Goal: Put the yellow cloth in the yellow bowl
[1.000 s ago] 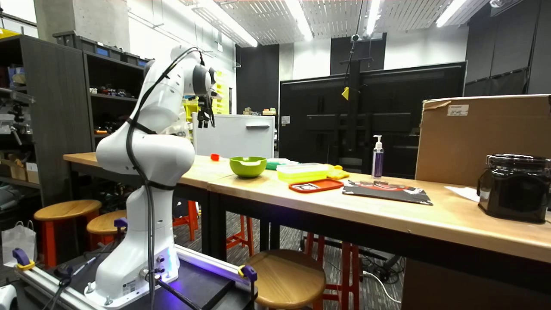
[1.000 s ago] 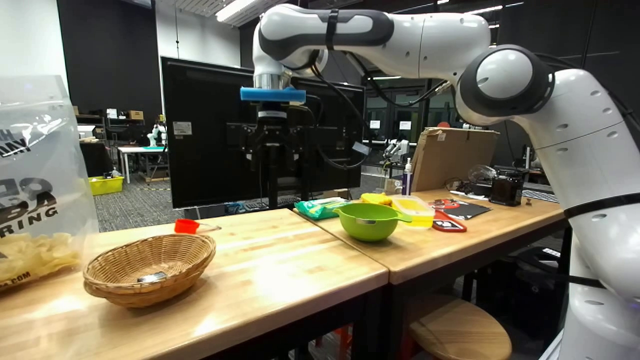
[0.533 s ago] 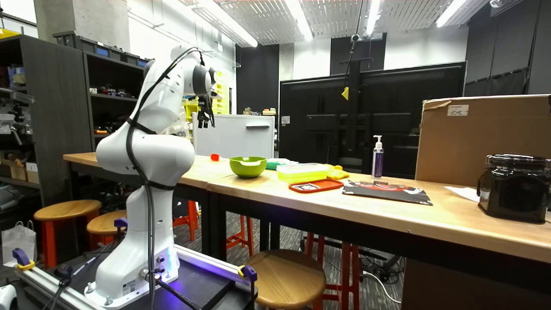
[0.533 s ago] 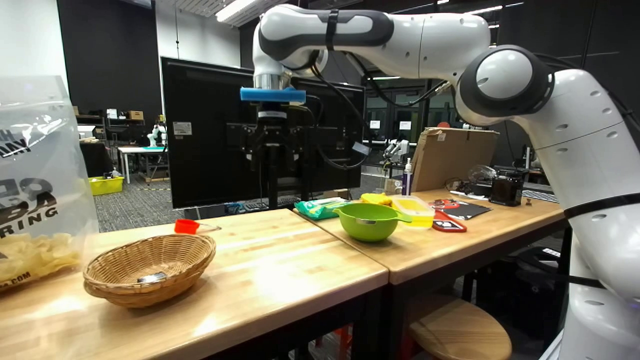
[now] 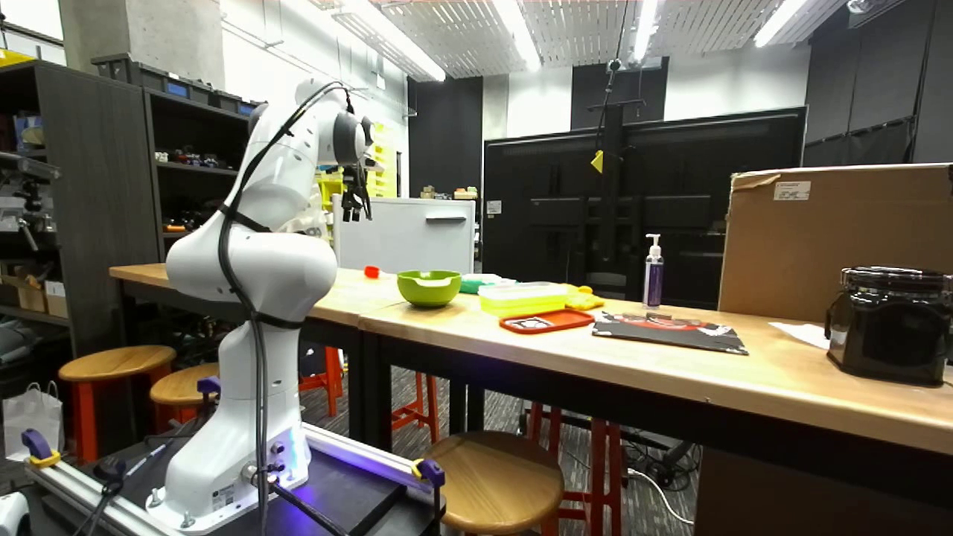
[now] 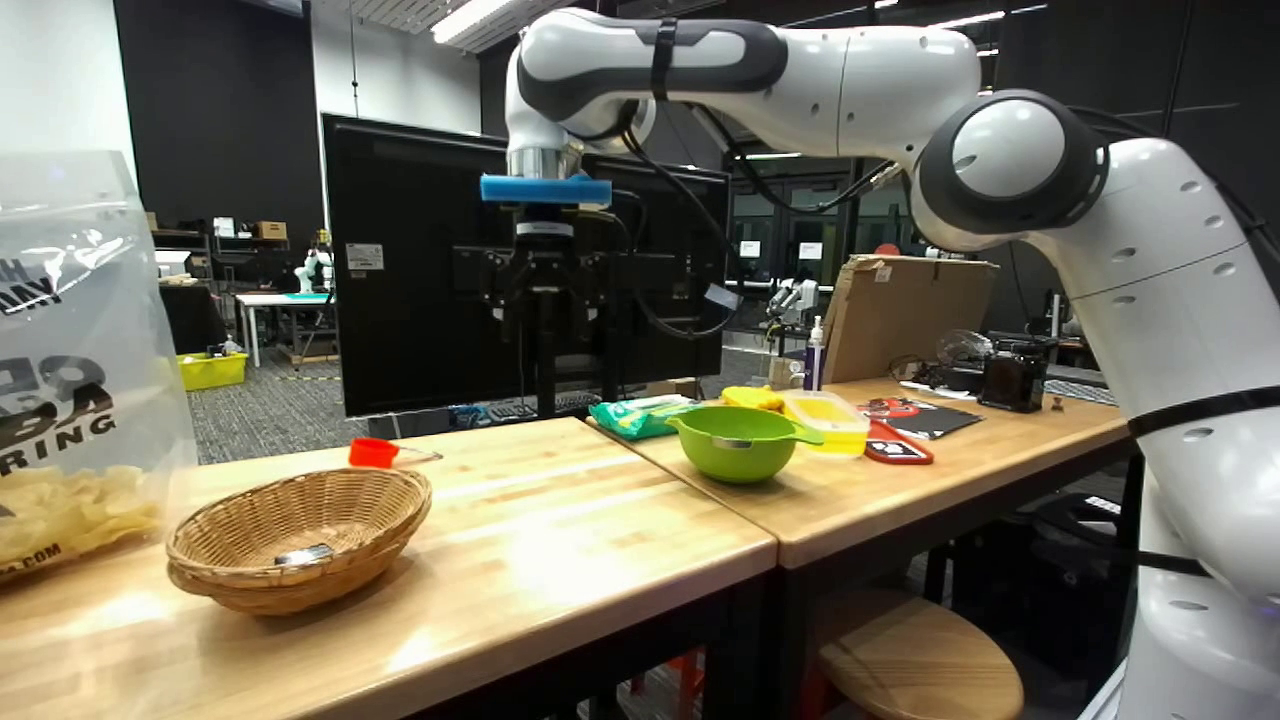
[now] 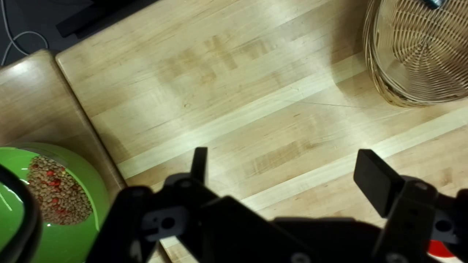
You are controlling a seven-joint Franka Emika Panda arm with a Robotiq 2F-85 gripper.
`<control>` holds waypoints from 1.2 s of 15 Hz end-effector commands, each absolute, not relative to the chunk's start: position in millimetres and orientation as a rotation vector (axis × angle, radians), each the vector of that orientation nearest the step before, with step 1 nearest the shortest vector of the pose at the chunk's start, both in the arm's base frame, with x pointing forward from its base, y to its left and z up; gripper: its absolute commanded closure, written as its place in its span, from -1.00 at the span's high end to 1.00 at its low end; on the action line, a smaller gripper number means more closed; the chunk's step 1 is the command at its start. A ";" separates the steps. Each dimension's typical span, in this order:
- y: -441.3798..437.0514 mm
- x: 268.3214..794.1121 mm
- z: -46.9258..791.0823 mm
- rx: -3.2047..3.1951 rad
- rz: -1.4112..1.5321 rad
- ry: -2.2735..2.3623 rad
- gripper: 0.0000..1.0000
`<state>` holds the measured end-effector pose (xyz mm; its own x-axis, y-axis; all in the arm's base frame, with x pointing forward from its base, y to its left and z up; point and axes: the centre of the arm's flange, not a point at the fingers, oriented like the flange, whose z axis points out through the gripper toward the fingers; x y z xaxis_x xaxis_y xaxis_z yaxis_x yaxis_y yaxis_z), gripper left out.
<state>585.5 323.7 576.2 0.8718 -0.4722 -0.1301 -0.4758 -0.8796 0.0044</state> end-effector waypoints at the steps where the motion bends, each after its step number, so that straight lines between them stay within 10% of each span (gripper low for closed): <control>1: 323.7 585.5 576.2 -3.012 0.199 0.763 1.00; 18: 248.2 610.6 585.3 -2.943 0.127 0.944 1.00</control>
<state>610.7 279.9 575.9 0.8335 -0.5417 -0.1090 -0.5453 -0.8383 -0.0040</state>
